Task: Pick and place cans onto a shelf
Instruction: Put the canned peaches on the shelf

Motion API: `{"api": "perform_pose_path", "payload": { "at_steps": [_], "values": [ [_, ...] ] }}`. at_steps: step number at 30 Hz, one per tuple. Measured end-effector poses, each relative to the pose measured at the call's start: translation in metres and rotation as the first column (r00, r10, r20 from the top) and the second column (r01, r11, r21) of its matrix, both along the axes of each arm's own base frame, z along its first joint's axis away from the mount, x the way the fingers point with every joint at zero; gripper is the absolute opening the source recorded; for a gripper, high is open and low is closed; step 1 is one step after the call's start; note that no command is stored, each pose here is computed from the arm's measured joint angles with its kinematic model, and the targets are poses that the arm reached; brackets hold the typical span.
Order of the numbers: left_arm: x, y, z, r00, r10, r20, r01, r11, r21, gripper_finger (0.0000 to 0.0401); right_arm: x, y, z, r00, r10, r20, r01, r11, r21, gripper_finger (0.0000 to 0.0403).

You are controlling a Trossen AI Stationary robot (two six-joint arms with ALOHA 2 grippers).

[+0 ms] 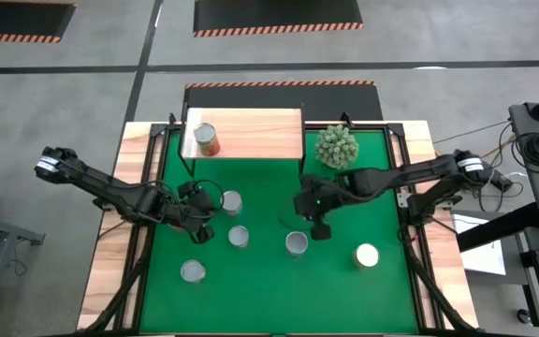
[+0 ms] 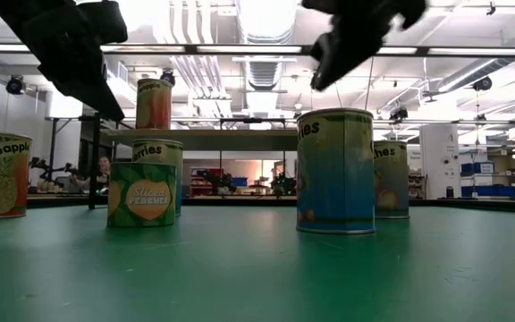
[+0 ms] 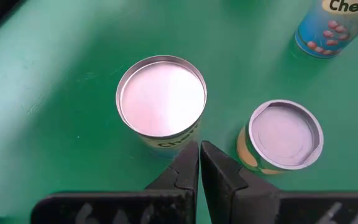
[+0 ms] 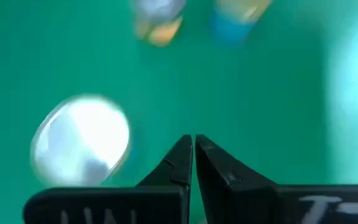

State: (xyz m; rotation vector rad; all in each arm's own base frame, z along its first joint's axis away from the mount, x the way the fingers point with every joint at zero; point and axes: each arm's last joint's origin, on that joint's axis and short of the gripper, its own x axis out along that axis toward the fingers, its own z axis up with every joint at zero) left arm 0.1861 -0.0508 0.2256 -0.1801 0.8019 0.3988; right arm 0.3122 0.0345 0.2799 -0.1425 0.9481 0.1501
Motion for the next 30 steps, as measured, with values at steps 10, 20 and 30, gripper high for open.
{"api": "perform_pose_path", "payload": {
  "at_steps": [10,20,30],
  "values": [
    [0.001,0.000,0.001,1.000,0.000,0.013,0.000,1.000,-0.005,0.0000,-0.015,0.037,-0.003,0.996,-0.015,-0.084,0.021,0.997,0.078,0.0015],
    [0.001,-0.001,0.001,1.000,0.000,0.019,0.000,1.000,-0.008,0.0000,-0.035,0.025,-0.012,0.945,-0.242,-0.220,0.207,0.963,-0.171,0.0160],
    [0.002,-0.001,0.001,1.000,-0.001,0.020,0.002,1.000,-0.007,0.0000,-0.051,0.001,-0.022,0.920,-0.322,-0.224,0.258,0.926,-0.275,0.0319]
  ]
}}
